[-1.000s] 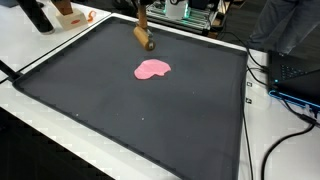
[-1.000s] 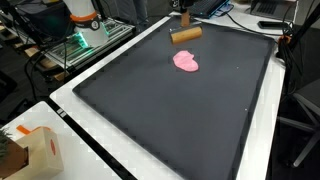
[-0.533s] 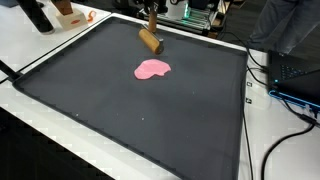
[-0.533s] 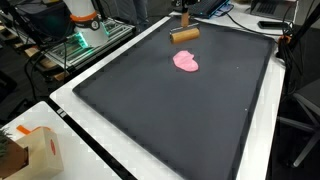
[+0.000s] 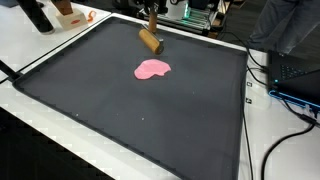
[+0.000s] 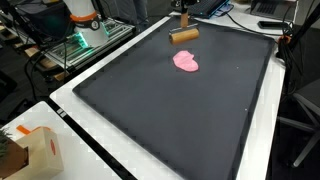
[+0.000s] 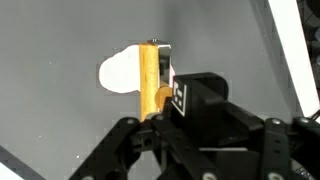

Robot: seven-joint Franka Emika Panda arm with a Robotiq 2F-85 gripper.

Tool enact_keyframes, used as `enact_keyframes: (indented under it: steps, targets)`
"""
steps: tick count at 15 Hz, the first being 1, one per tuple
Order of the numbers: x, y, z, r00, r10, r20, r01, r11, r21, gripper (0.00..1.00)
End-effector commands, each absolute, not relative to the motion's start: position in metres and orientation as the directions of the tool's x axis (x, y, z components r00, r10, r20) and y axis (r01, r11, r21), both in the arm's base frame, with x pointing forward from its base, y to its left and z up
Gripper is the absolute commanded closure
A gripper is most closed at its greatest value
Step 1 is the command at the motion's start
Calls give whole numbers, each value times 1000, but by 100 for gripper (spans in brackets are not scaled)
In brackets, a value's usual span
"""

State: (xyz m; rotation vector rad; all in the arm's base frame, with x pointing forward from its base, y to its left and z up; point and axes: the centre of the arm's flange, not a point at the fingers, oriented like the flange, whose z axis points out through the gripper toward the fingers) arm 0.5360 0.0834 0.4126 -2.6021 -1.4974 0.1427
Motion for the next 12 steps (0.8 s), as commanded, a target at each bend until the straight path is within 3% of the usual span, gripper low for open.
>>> enact_keyframes:
  steps: [1,12]
  targets:
    - [538,102,409,533,841,-94,837,-540,-92,75]
    - [526,237,382,594,765,-247,804,-576,150,75]
